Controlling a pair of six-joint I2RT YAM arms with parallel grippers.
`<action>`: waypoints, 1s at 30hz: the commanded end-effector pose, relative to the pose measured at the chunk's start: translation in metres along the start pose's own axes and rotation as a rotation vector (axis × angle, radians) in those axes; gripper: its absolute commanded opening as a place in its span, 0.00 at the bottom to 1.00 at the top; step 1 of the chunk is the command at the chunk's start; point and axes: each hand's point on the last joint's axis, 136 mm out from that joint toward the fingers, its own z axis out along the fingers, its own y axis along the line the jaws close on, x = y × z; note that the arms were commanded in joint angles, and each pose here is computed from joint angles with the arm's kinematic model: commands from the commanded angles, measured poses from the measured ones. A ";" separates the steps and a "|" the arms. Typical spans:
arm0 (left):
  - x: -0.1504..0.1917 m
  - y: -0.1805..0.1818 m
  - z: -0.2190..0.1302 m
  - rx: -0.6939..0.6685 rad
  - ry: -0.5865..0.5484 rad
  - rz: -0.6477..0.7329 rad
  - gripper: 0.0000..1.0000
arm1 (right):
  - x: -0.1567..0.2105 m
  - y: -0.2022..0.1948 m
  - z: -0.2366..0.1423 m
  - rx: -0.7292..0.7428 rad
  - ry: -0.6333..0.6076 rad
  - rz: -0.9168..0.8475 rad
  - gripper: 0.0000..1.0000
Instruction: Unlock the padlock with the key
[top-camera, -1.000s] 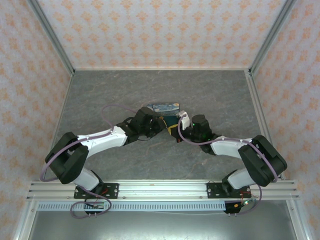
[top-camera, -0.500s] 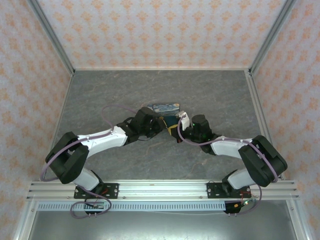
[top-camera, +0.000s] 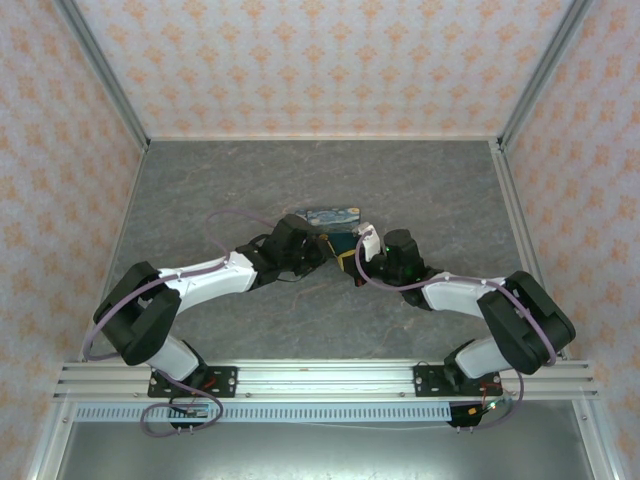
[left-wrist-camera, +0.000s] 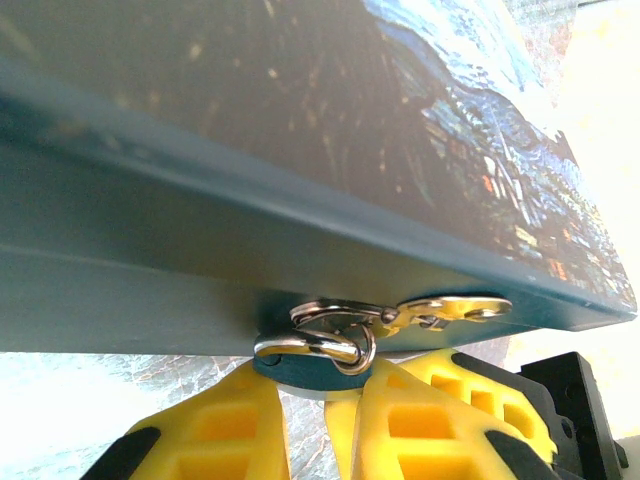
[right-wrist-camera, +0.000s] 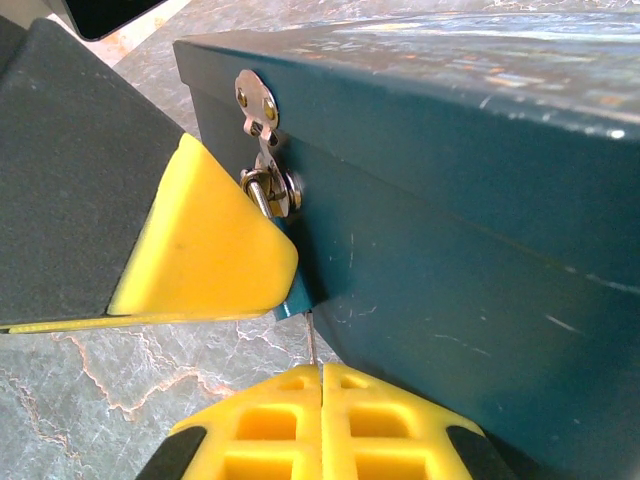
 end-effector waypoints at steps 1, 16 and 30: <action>-0.001 -0.020 -0.001 0.047 -0.008 0.013 0.16 | -0.022 0.003 -0.003 0.003 -0.073 -0.042 0.00; -0.005 -0.020 0.001 0.028 -0.024 0.018 0.16 | 0.008 0.003 -0.014 0.040 0.010 -0.060 0.00; -0.004 -0.020 0.001 0.029 -0.019 0.020 0.16 | 0.012 0.010 -0.004 0.026 0.036 -0.074 0.00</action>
